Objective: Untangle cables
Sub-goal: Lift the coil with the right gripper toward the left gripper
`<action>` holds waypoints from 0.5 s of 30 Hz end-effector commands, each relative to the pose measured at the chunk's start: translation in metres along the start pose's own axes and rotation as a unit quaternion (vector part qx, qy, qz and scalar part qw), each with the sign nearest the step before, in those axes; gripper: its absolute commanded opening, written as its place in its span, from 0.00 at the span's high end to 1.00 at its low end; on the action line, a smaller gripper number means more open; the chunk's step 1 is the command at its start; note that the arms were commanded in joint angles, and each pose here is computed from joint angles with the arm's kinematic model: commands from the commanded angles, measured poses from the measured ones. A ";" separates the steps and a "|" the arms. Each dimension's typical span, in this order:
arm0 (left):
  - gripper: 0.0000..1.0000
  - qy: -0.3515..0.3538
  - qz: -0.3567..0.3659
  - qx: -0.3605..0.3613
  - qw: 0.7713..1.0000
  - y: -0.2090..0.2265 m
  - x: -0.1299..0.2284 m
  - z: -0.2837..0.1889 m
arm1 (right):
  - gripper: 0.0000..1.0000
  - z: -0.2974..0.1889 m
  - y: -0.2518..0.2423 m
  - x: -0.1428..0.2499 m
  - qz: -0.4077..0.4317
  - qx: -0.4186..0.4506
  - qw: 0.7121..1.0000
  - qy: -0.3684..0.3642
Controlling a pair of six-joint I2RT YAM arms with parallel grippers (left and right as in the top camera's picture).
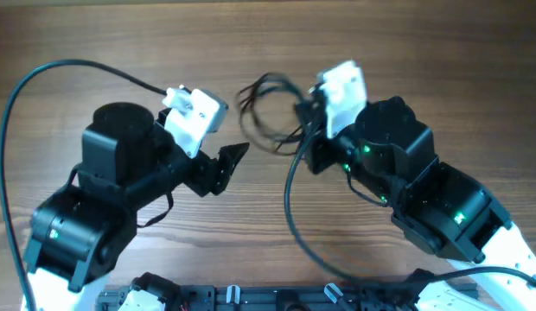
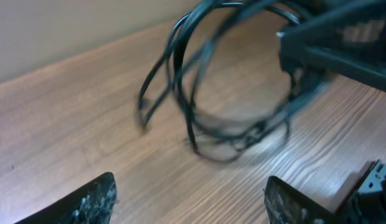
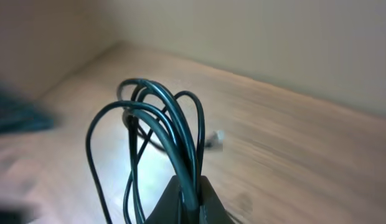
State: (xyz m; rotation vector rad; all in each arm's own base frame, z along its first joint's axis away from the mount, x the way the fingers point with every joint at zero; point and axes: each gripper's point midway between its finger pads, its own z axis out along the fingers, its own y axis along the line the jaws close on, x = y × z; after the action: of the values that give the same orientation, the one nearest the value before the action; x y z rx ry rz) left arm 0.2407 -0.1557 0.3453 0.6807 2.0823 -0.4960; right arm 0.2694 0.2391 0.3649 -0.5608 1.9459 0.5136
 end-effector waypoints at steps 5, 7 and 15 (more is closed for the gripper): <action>0.19 0.007 0.000 -0.003 1.000 0.003 -0.001 0.005 | 0.96 -0.014 0.042 0.006 -0.101 -0.128 0.987 0.009; 0.19 0.007 0.000 -0.003 1.000 0.003 -0.001 0.005 | 0.96 -0.016 0.048 0.008 -0.101 -0.144 0.984 0.011; 0.14 0.019 -0.004 -0.002 1.000 0.003 0.006 0.005 | 0.96 -0.015 0.044 0.008 -0.096 -0.134 0.986 0.012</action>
State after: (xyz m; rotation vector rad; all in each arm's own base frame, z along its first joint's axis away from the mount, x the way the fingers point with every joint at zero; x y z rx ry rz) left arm 0.2442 -0.1572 0.3377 0.6844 2.1139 -0.4960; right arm 0.2297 0.2696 0.3568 -0.9505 1.8570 0.6608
